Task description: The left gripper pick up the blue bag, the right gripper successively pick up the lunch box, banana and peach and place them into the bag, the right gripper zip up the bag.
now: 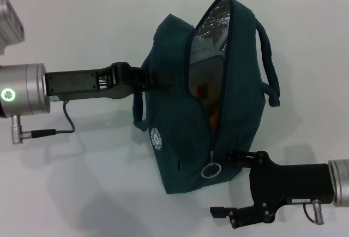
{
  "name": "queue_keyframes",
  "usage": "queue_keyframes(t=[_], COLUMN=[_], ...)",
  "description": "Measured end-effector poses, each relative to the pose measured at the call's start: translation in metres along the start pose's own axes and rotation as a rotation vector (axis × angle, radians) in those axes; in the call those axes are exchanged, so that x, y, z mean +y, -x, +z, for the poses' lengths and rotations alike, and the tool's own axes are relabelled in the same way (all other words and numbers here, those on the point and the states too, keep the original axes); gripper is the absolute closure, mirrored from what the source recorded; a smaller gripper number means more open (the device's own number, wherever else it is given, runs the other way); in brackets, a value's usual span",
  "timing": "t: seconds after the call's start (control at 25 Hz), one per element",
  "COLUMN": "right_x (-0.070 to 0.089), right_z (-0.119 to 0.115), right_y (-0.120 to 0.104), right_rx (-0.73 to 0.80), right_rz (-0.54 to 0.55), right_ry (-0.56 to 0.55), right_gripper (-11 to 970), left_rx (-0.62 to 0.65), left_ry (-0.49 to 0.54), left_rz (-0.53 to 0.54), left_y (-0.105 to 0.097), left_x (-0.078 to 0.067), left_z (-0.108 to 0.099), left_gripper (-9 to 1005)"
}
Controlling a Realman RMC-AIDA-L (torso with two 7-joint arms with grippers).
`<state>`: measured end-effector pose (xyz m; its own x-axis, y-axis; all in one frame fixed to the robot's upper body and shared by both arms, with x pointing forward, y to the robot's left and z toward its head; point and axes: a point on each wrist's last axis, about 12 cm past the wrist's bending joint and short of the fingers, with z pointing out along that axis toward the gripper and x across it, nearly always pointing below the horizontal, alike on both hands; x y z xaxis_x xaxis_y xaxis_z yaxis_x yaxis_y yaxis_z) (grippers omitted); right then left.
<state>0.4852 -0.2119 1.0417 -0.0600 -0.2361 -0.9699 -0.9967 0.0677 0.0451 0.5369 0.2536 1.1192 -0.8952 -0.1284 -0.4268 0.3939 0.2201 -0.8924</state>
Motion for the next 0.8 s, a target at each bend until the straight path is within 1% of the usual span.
queue_keyframes(t=[0.52, 0.64, 0.8], right_x=[-0.0055, -0.0068, -0.0077], right_z=[0.0049, 0.0050, 0.0043], right_y=[0.0035, 0.0043, 0.0053], right_rx=[0.005, -0.001, -0.020], right_rz=[-0.014, -0.012, -0.005], right_ry=[0.001, -0.011, -0.030], right_gripper=[153, 368, 535], left_rx=[-0.001, 0.000, -0.004], left_ry=[0.001, 0.001, 0.002], left_rz=[0.001, 0.001, -0.001], left_y=[0.0006, 0.0005, -0.0002], left_x=[0.0000, 0.0000, 0.0004], left_z=[0.0002, 0.0004, -0.0007], left_gripper=[955, 955, 956])
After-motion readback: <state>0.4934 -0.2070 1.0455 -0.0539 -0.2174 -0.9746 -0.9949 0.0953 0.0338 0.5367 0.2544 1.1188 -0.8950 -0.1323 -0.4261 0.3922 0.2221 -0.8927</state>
